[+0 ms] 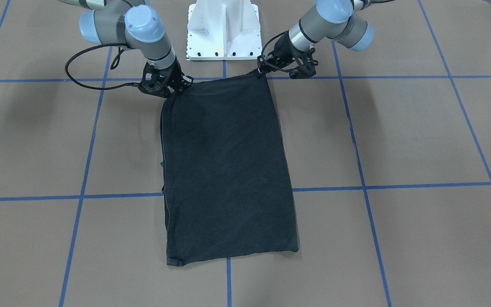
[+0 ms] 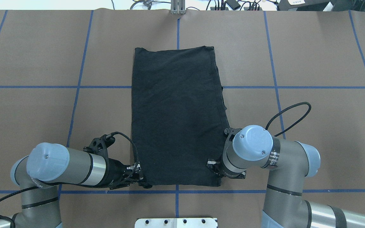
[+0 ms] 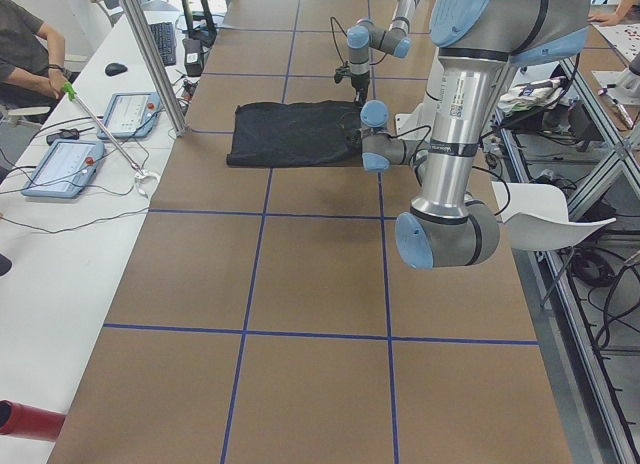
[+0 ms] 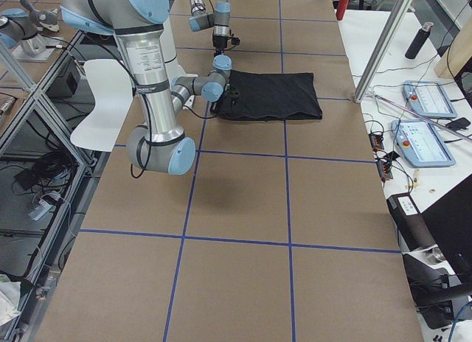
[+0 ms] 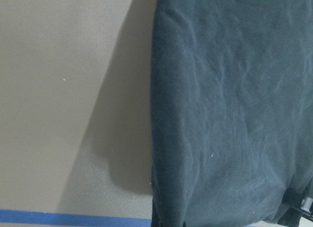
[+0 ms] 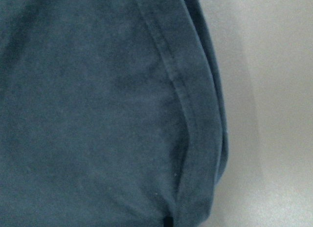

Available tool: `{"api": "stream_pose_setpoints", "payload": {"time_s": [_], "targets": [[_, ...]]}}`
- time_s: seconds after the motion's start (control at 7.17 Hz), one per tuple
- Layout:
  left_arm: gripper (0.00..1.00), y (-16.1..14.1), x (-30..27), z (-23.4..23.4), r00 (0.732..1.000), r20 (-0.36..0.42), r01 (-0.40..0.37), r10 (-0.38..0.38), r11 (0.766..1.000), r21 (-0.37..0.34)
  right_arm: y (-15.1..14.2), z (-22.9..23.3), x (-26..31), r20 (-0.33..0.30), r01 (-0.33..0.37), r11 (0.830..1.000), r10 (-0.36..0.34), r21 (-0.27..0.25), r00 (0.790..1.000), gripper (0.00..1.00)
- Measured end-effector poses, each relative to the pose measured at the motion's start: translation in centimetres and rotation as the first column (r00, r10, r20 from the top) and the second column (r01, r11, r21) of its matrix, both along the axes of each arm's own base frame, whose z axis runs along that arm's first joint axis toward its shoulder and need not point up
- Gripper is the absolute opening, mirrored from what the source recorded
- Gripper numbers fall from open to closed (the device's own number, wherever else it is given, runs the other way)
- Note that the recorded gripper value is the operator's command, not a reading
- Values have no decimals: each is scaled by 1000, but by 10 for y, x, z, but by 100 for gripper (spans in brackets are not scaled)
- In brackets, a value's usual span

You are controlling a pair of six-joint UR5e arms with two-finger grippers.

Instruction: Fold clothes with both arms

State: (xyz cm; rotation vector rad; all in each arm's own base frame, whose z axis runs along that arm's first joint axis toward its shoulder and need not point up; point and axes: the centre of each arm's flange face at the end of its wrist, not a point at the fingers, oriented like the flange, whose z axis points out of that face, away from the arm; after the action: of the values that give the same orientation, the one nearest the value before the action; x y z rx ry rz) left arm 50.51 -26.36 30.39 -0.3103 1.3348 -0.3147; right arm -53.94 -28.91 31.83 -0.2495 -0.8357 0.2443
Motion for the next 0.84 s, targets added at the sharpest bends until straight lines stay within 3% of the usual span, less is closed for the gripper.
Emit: {"api": "stream_pose_setpoints", "payload": {"time_s": [0.42, 0.84], "targets": [[0, 0, -5, -5, 1000, -8, 2, -2, 1000, 3, -5, -8, 5, 21, -5, 1000, 5, 0, 1000, 0], [0, 6, -21, -29, 1000, 4, 0, 0, 1000, -1, -4, -36, 28, 99, 36, 999, -33, -30, 995, 0]]}}
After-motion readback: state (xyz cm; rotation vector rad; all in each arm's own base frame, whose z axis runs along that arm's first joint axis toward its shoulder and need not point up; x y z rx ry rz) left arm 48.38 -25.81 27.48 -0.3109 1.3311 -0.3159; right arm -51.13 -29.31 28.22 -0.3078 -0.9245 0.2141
